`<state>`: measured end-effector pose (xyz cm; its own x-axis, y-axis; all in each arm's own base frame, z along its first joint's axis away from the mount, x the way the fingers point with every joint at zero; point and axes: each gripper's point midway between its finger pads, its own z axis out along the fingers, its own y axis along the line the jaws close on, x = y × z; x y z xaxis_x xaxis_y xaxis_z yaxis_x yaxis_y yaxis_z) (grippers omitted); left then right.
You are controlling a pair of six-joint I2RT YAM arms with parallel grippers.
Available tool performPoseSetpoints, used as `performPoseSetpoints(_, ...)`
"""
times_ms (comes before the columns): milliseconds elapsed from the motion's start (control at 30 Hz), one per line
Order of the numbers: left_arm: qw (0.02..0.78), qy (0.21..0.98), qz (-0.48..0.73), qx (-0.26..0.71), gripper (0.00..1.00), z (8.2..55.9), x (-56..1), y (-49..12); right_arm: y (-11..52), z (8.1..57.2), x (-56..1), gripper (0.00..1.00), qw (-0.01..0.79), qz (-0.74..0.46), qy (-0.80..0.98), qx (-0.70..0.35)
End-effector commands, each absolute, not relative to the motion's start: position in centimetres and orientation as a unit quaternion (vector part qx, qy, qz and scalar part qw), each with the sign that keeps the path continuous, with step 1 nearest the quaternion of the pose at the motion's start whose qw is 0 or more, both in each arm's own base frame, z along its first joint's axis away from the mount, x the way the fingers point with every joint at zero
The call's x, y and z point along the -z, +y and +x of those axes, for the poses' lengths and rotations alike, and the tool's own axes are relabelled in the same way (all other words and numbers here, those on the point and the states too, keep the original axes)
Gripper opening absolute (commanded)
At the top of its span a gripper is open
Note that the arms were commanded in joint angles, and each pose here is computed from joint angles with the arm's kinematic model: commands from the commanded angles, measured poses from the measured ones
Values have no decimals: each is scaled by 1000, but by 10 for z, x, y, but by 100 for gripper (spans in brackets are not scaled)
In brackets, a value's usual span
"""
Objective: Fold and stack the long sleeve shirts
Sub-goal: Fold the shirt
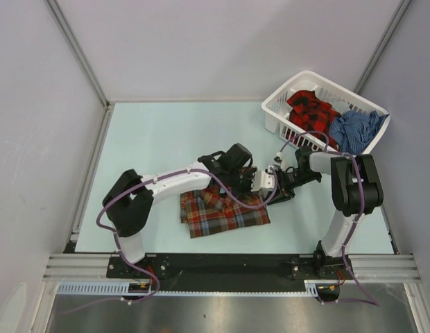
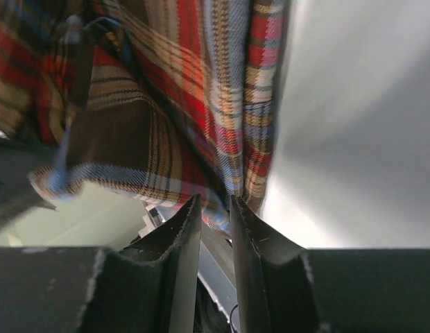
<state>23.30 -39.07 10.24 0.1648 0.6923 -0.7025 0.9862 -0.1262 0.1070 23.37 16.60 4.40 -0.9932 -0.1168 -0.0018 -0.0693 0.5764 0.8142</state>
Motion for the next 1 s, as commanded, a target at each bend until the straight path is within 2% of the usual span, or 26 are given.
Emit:
performPoseSetpoints(0,325,549,737,224,0,217,-113,-393,170,233,-41,29,38,53,-882,468)
performPoseSetpoints(367,321,523,768,182,0,167,-91,-385,176,223,-36,35,60,58,-879,470)
performPoseSetpoints(733,327,493,782,196,0,151,-101,-380,181,234,-29,33,60,45,-879,470)
performPoseSetpoints(967,326,516,769,190,0,157,-101,-379,189,222,-33,27,70,76,-874,475)
